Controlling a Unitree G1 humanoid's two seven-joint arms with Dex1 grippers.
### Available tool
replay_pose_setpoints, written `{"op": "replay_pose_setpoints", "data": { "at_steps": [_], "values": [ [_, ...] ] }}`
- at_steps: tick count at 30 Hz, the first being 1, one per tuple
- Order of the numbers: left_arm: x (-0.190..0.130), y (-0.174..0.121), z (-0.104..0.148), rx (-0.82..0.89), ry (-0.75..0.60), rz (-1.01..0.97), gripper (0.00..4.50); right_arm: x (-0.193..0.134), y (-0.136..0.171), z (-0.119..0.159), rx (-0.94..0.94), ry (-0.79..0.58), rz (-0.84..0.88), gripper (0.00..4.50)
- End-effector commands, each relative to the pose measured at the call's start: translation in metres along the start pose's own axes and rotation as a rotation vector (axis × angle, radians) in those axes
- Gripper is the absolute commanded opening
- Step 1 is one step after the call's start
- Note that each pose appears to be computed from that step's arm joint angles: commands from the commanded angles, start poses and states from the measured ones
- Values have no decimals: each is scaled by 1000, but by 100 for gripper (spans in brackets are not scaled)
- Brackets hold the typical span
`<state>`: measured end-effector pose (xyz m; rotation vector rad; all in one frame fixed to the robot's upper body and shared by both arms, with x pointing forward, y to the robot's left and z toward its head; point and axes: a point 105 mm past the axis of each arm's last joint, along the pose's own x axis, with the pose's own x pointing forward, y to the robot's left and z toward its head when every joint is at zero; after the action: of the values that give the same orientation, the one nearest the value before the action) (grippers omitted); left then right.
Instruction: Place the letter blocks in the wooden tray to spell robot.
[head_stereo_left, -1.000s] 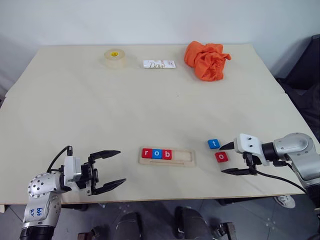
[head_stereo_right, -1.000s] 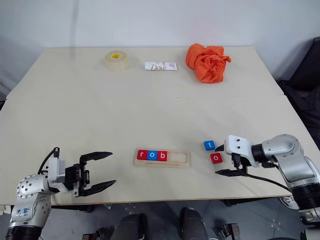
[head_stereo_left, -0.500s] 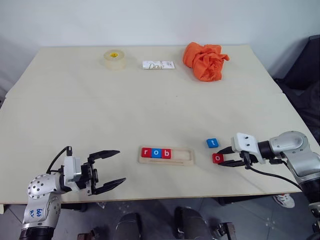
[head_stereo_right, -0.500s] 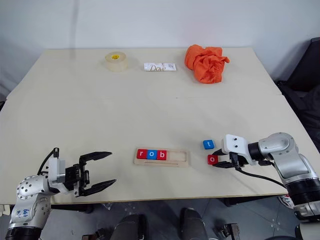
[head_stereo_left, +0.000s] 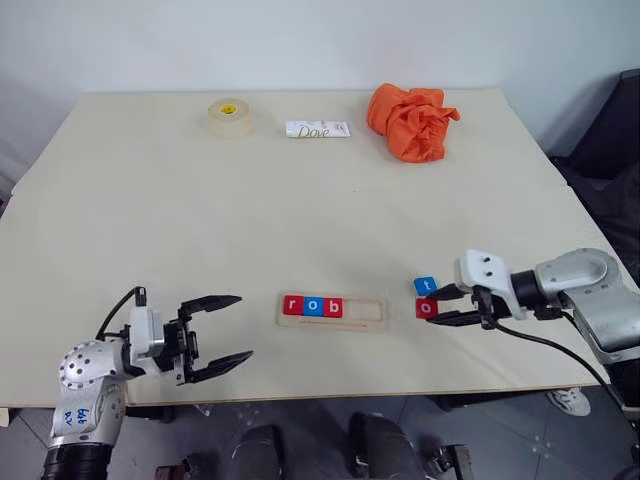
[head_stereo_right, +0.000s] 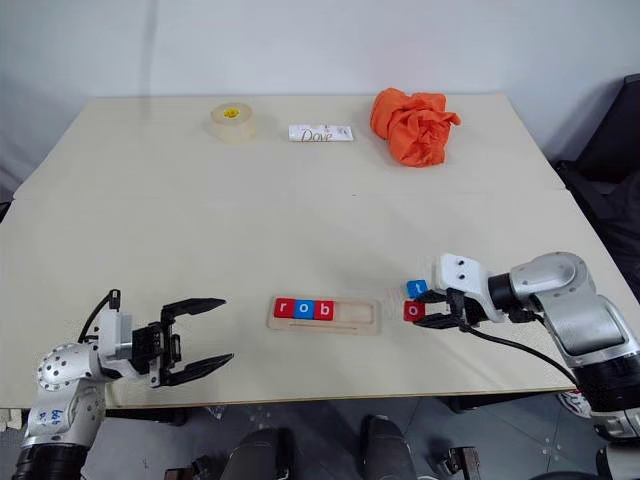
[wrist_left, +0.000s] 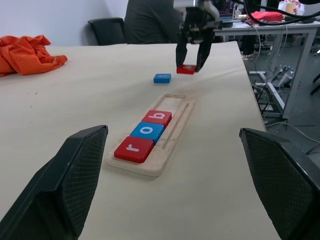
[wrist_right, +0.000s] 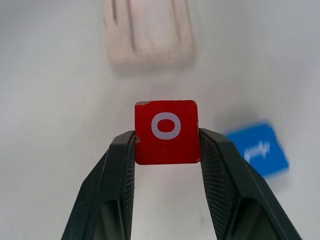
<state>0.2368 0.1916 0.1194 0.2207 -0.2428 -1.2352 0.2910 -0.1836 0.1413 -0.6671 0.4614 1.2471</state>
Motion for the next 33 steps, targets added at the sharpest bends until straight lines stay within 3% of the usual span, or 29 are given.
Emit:
{"op": "replay_pose_setpoints", "data": {
  "at_steps": [1, 5, 13, 33],
  "values": [
    [3, 4, 3, 33, -18, -16, 450, 10, 3, 26, -28, 1, 5, 145],
    [4, 8, 4, 45, -21, -15, 450, 30, 3, 49, -26, -35, -13, 145],
    [3, 4, 4, 51, -23, -7, 450, 58, 3, 61, -49, -13, -13, 145],
    [1, -1, 7, 60, -19, 27, 450, 84, 5, 72, -114, -8, 45, 145]
  ]
}}
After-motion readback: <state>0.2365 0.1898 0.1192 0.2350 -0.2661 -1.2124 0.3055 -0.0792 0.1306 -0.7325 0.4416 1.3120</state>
